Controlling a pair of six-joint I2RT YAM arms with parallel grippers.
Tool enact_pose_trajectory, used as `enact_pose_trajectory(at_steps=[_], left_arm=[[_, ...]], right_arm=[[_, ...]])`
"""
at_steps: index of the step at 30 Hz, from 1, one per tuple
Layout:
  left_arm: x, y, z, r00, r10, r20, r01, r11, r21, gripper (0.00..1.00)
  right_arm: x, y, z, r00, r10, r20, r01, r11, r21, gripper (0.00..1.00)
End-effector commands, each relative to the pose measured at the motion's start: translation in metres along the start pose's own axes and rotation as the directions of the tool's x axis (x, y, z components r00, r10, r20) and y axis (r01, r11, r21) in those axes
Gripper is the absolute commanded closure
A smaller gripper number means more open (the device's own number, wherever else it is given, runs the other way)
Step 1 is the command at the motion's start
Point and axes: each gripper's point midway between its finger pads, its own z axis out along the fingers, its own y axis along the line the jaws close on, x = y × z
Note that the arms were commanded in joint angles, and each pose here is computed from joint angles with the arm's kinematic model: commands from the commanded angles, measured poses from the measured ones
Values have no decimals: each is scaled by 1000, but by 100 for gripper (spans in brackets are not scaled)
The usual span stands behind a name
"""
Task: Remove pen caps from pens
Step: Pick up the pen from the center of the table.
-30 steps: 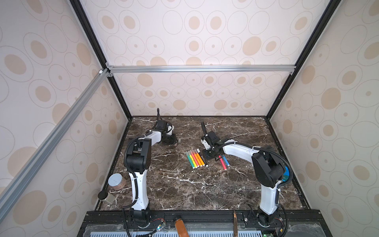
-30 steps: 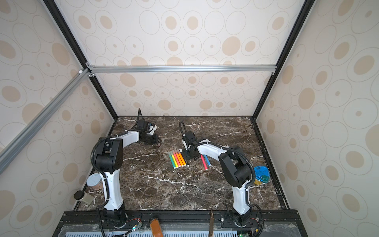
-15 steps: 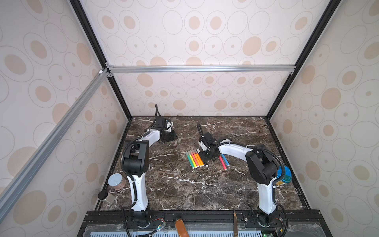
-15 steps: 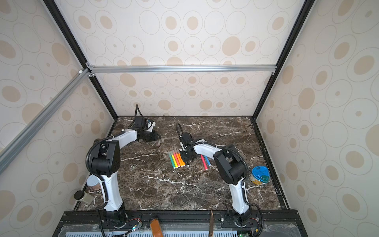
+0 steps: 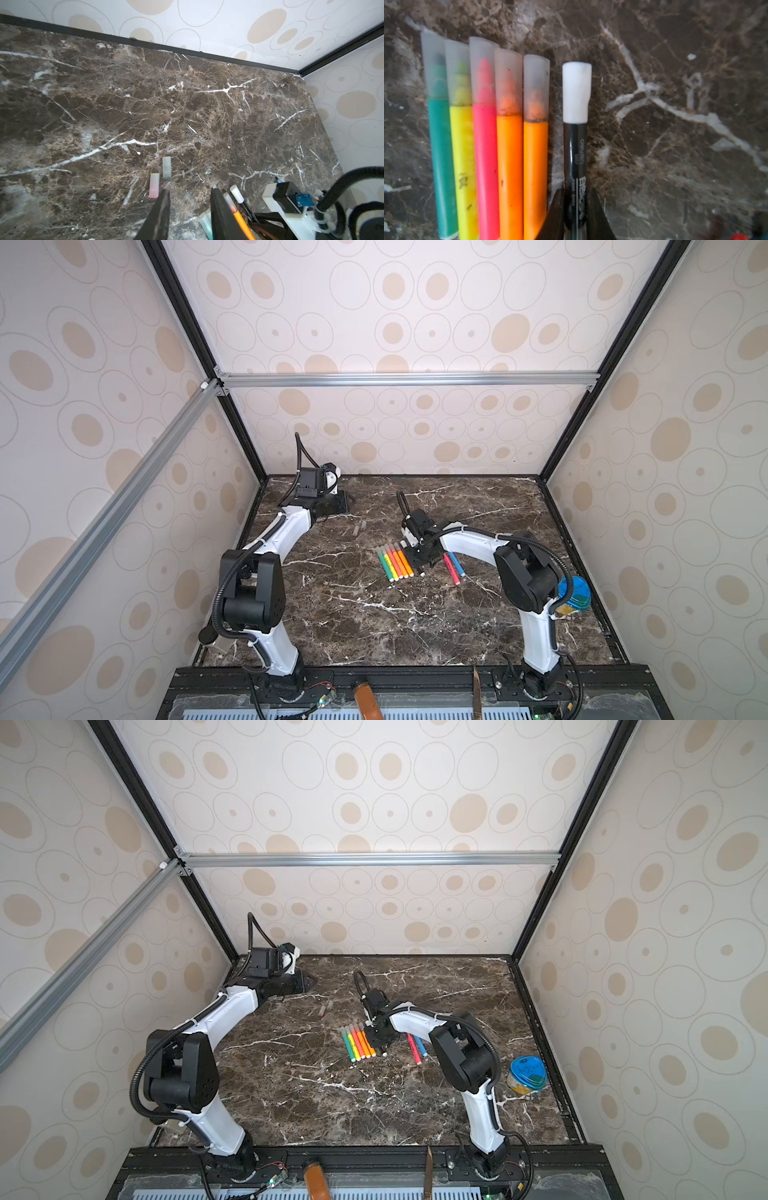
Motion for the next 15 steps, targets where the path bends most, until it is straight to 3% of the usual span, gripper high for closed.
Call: enact_pose_trajectory(at_steps=[1, 7, 15], left_arm=[[2, -8, -6, 999, -25, 25, 23, 999, 45, 66], [20, -45, -11, 999, -27, 41, 20, 983, 181, 67], [73, -123, -1, 1000, -12, -24, 21, 901, 433, 67]], right_arm=[[21, -4, 8, 998, -8, -64, 10, 1000, 30, 88], [15, -7, -16, 1000, -16, 9, 15, 999, 33, 96], [-3, -9, -80, 981, -8, 195, 15, 999, -35, 99]])
